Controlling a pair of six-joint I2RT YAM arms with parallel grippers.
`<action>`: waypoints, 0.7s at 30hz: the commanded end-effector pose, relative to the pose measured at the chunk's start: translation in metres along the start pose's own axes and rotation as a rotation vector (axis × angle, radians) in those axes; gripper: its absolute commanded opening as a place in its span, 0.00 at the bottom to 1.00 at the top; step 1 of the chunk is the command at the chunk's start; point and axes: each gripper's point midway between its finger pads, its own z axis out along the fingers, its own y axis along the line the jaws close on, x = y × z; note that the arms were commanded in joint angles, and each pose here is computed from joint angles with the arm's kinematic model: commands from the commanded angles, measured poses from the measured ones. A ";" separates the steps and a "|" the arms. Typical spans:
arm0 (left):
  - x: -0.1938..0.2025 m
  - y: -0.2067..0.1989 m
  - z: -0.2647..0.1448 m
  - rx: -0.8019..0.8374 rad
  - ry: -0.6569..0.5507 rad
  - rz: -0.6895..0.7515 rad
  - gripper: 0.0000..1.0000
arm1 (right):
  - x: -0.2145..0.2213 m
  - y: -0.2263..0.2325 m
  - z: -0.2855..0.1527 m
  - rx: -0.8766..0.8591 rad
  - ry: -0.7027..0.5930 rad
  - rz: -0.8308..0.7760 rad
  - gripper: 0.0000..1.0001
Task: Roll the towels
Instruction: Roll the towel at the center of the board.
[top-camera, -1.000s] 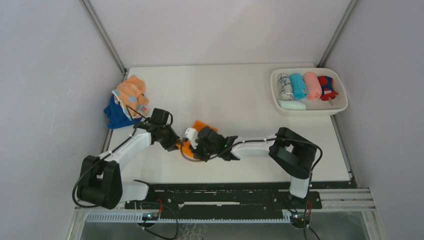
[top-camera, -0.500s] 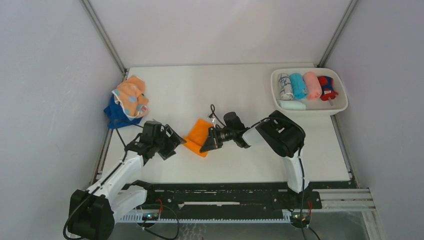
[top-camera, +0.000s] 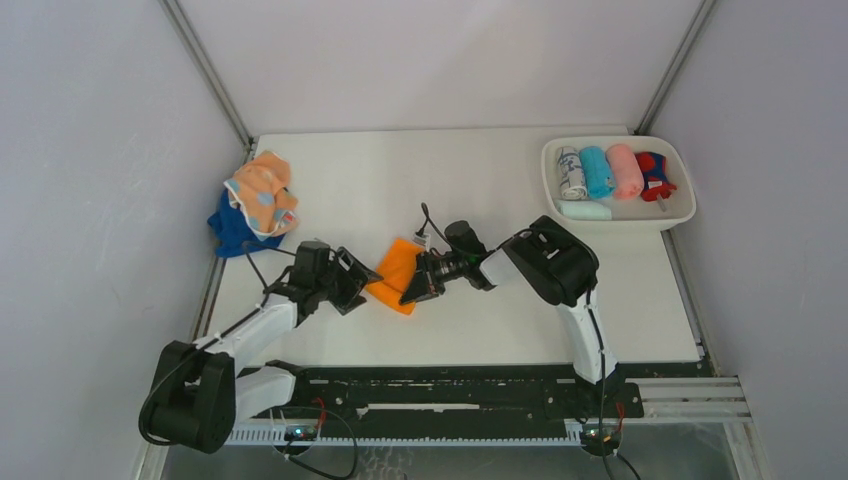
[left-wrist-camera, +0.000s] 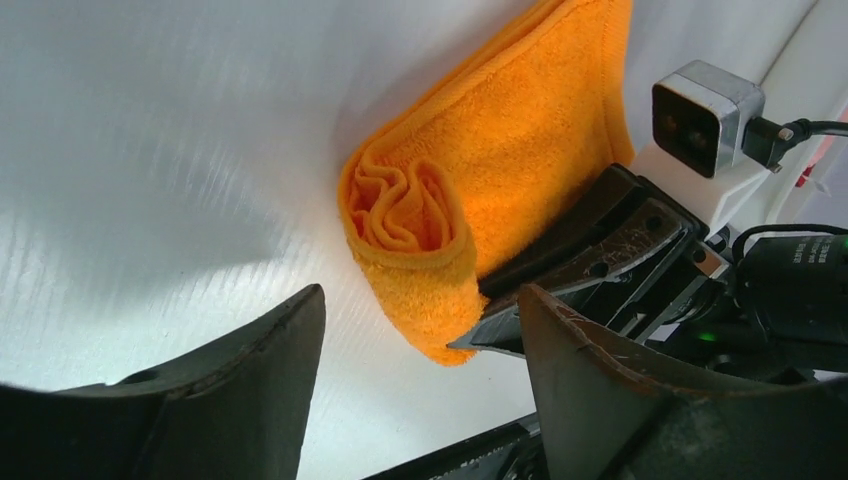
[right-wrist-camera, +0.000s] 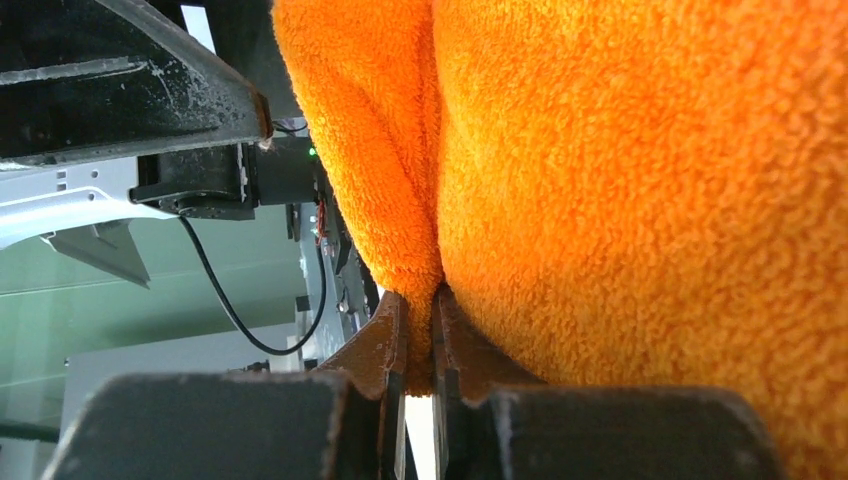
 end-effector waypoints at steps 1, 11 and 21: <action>-0.005 -0.001 0.008 0.019 -0.024 -0.034 0.73 | 0.004 -0.021 0.002 0.057 0.009 0.067 0.00; -0.010 0.020 0.022 -0.044 -0.068 -0.072 0.62 | 0.004 -0.030 0.002 0.079 0.016 0.119 0.00; -0.008 0.037 0.033 -0.131 -0.045 -0.058 0.31 | -0.004 -0.015 -0.003 0.143 0.004 -0.004 0.01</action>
